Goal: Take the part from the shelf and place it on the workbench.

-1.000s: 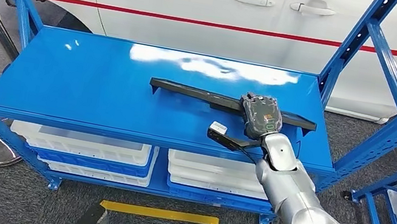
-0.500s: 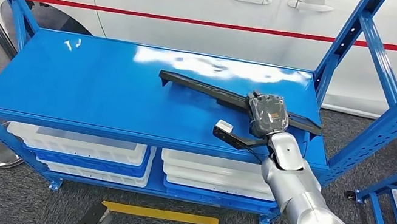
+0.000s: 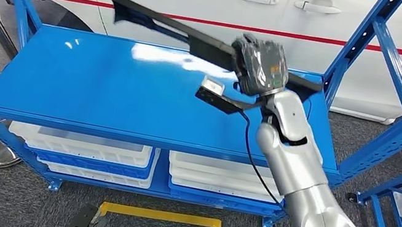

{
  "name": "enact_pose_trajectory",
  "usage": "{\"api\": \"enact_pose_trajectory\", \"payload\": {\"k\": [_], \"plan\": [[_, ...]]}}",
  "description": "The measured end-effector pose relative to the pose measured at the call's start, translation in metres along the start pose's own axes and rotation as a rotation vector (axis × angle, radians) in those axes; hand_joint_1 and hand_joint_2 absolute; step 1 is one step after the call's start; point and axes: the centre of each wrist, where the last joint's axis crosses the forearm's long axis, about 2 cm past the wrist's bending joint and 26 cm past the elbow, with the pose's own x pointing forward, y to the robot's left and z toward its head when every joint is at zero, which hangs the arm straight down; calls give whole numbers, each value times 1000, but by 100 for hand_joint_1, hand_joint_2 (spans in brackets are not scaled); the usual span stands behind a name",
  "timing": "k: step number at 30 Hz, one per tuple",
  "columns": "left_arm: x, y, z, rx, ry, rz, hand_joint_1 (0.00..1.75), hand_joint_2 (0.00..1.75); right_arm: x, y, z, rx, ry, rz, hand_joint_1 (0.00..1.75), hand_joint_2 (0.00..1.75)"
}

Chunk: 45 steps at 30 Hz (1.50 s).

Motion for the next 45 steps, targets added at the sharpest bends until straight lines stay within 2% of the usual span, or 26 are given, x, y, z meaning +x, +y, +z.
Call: {"api": "enact_pose_trajectory", "payload": {"k": [3,9,16,24,29,33,45], "plan": [[-5,-4,3,-24,12,17,0,0,30,-23,-26,-32,-88,-39,175,175],[-9,-12,7,-54,21,35,0,0,61,-43,-42,-84,-187,-93,175,175],[-14,-20,11,-83,28,50,0,0,81,-61,-59,-87,-232,-179,175,175],[-17,-21,13,-86,34,54,0,0,91,-67,-63,-91,-258,-199,175,175],[-19,-21,14,-86,25,77,0,0,97,-70,-64,-94,-272,-270,175,175],[-20,-20,14,-80,9,94,0,175,100,-65,-59,-79,-286,-313,175,175],[-20,-17,14,-80,-9,-3,0,175,119,-54,-46,-56,-344,-349,175,175]]}}
